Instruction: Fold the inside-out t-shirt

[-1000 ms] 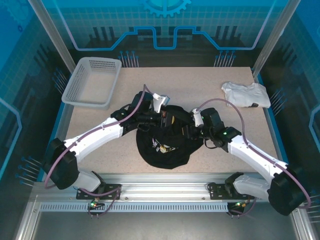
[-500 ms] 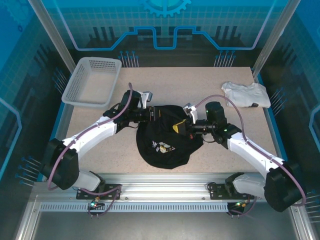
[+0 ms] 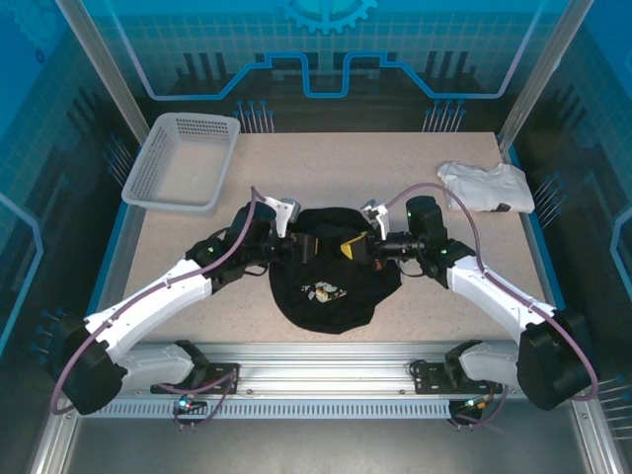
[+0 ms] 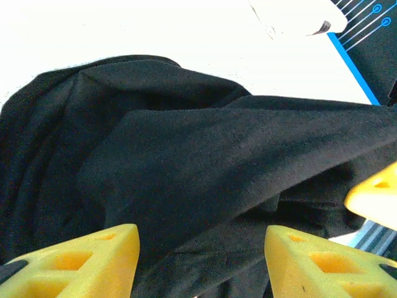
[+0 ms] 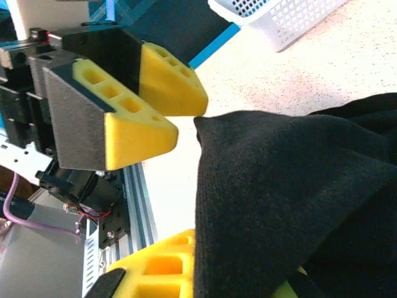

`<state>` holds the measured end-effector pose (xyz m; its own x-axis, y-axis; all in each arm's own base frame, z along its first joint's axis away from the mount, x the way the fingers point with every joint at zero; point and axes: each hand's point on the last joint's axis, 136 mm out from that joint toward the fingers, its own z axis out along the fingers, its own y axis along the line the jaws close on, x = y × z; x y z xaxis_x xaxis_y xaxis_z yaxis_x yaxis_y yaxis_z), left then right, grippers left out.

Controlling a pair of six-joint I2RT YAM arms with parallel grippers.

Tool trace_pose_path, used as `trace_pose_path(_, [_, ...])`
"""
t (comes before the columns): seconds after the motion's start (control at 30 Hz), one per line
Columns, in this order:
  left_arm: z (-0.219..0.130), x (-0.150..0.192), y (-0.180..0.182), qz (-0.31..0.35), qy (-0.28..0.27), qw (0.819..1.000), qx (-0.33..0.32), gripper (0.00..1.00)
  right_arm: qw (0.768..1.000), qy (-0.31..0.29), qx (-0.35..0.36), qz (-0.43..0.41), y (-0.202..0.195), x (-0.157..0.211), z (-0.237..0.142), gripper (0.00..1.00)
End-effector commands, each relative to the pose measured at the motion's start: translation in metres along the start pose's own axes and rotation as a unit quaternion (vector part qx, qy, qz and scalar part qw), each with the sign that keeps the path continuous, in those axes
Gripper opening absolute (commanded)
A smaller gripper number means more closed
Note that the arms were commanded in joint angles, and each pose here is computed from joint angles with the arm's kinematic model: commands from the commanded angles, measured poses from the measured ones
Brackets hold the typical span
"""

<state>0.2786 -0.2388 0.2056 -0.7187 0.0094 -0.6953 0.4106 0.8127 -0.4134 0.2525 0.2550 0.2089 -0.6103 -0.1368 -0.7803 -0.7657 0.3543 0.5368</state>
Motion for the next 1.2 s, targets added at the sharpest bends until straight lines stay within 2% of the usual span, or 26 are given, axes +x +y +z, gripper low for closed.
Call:
trace_pose_path(0.0, [-0.004, 0.014, 0.005, 0.017, 0.013, 0.999, -0.026, 0.55, 1.0, -0.017, -0.003, -0.022, 0.005, -0.017, -0.006, 0.0])
trace_pose_path(0.07, [-0.003, 0.019, -0.008, 0.013, 0.019, 1.0, 0.005, 0.49, 1.0, -0.018, 0.001, -0.021, 0.003, -0.018, -0.006, 0.0])
trace_pose_path(0.2, [0.007, 0.028, -0.044, -0.017, 0.044, 0.992, 0.116, 0.39, 1.0, -0.017, 0.002, -0.022, 0.003, -0.018, -0.007, 0.0])
trace_pose_path(0.3, [0.025, 0.029, -0.044, -0.042, 0.061, 0.99, 0.118, 0.36, 1.0, -0.018, 0.004, -0.023, 0.002, -0.018, -0.007, 0.0])
trace_pose_path(0.47, [0.05, 0.018, -0.038, -0.056, 0.055, 0.991, 0.112, 0.34, 1.0, -0.018, 0.003, -0.021, 0.002, -0.016, -0.007, 0.0])
trace_pose_path(0.6, [0.064, 0.013, -0.023, -0.059, 0.049, 0.994, 0.079, 0.35, 0.999, -0.021, 0.009, -0.025, 0.003, -0.016, -0.011, 0.0])
trace_pose_path(0.77, [0.073, 0.002, 0.008, -0.041, 0.024, 0.999, -0.002, 0.38, 0.999, -0.016, 0.006, -0.028, 0.004, -0.014, -0.011, 0.0])
trace_pose_path(0.9, [0.077, -0.011, 0.027, -0.033, 0.01, 0.999, -0.032, 0.4, 1.0, -0.014, 0.008, -0.027, 0.002, -0.013, -0.01, 0.0])
trace_pose_path(1.03, [0.084, -0.017, 0.039, -0.008, 0.013, 0.998, -0.065, 0.42, 1.0, -0.009, 0.009, -0.02, -0.001, -0.014, -0.007, 0.0])
trace_pose_path(1.17, [0.079, -0.025, 0.067, 0.017, 0.002, 0.99, -0.142, 0.4, 0.999, 0.003, 0.029, -0.022, -0.007, -0.013, -0.008, 0.0])
